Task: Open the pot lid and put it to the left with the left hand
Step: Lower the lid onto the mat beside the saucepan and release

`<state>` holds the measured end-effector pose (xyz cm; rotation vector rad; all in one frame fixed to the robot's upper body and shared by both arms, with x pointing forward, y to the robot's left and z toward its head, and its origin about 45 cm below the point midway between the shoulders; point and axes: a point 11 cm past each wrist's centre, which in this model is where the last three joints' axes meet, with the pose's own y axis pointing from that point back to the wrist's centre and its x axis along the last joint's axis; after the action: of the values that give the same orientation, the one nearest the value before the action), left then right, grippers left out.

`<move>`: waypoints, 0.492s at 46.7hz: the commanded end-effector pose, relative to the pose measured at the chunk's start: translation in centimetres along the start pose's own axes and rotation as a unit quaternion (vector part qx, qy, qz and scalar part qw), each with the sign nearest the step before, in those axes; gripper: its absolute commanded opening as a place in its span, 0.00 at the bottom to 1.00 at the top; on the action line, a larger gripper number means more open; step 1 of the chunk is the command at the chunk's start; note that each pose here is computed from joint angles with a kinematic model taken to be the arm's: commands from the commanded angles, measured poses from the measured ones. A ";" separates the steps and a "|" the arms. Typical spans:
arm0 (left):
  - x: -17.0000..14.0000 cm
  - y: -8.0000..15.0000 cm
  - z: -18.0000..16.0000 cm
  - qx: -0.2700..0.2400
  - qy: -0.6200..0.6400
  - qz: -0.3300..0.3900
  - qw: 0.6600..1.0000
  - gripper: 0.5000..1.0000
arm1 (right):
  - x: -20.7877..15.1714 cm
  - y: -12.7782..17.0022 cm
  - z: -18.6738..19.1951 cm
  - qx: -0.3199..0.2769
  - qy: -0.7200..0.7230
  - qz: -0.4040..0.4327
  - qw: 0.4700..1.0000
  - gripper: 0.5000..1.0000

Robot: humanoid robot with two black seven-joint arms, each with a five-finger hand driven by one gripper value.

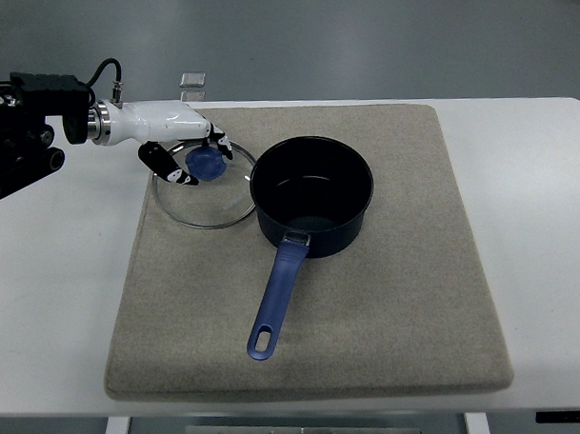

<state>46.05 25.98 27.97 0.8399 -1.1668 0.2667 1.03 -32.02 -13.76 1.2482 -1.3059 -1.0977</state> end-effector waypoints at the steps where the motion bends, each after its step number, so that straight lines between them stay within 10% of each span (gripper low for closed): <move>1: -0.2 0.1 -0.1 0.001 0.002 -0.002 1.000 0.98 | 0.0 0.0 0.0 0.000 0.000 0.000 1.000 0.83; 23: 1.5 1.1 -0.7 0.011 0.003 0.017 1.000 0.98 | 0.0 0.0 0.0 0.000 0.000 0.001 1.000 0.83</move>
<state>46.17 27.15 28.85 0.8512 -1.1650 0.2940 1.03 -32.02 -13.76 1.2482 -1.3059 -1.0977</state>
